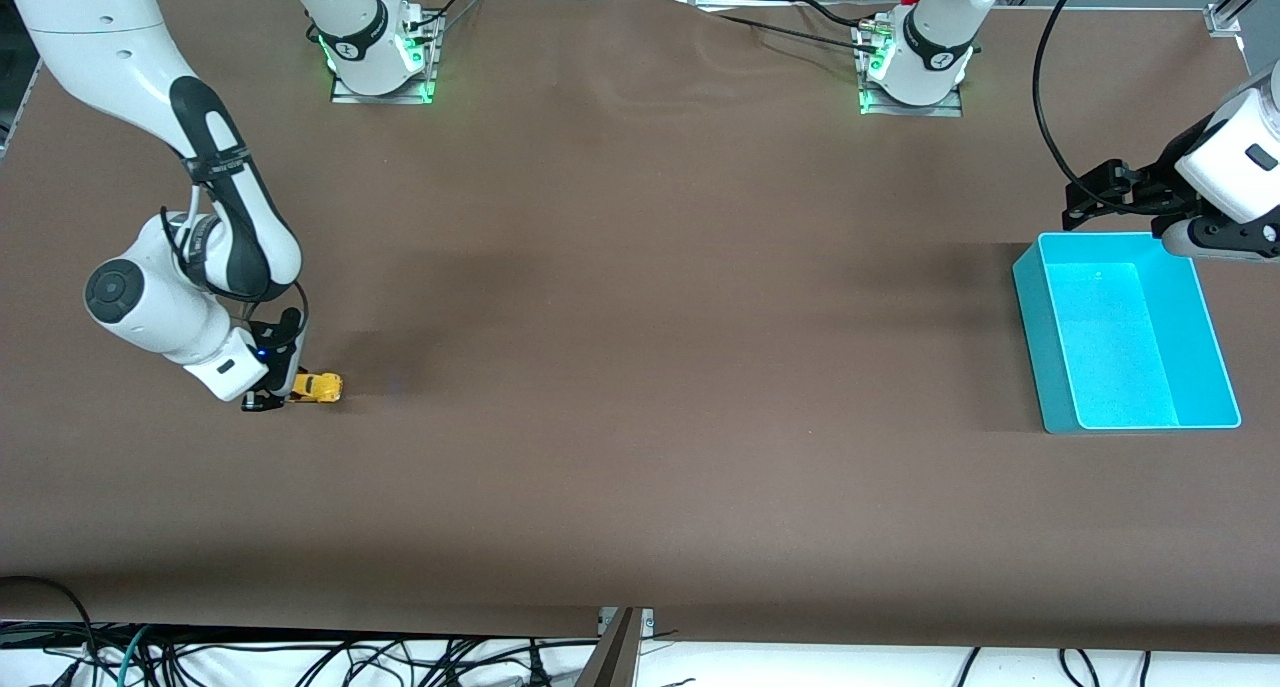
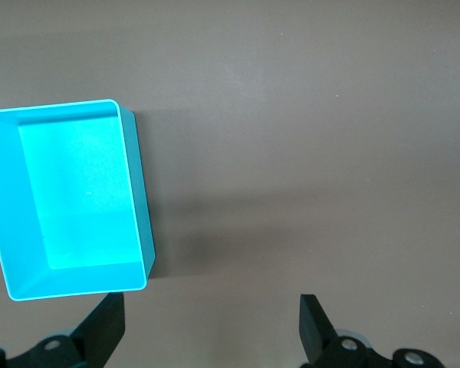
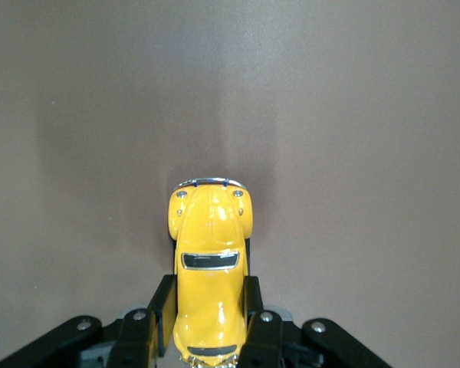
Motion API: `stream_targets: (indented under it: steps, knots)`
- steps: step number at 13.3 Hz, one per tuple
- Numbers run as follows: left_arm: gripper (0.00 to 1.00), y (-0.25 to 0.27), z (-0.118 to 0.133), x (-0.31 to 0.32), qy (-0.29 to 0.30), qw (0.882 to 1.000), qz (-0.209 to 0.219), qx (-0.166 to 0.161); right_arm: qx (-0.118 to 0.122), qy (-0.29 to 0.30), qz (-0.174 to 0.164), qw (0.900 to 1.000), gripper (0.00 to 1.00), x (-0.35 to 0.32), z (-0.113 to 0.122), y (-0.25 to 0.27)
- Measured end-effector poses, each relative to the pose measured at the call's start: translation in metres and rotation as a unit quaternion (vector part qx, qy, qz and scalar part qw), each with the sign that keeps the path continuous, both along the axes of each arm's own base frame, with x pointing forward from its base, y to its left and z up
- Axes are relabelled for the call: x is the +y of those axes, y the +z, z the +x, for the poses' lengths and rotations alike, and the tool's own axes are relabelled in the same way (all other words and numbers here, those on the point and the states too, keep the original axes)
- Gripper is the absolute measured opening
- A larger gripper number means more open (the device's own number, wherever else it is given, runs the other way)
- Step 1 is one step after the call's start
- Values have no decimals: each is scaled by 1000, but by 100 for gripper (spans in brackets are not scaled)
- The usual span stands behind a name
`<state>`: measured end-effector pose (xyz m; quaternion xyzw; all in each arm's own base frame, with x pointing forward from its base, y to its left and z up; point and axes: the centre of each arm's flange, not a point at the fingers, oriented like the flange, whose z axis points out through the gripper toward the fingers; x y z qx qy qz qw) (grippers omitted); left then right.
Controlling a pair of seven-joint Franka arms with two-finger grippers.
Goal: Wind and store yellow beetle car
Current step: 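Drag the car backward along the table with the right gripper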
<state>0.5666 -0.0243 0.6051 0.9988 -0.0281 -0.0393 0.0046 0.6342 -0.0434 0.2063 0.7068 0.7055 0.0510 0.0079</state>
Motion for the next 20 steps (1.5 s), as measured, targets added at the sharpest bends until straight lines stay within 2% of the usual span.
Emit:
stream_targets:
  steps: [3,19,20]
  knots:
    - [100,0,0,0,0,1000,0,0,-3,11,13,1000,39,-12,-1,-1]
    - [100,-1,-1,0,0,1000,0,4,-7,12,11,1000,39,-41,-3,0]
    - [100,-1,-1,0,0,1000,0,4,-5,11,12,1000,46,-42,-4,-4]
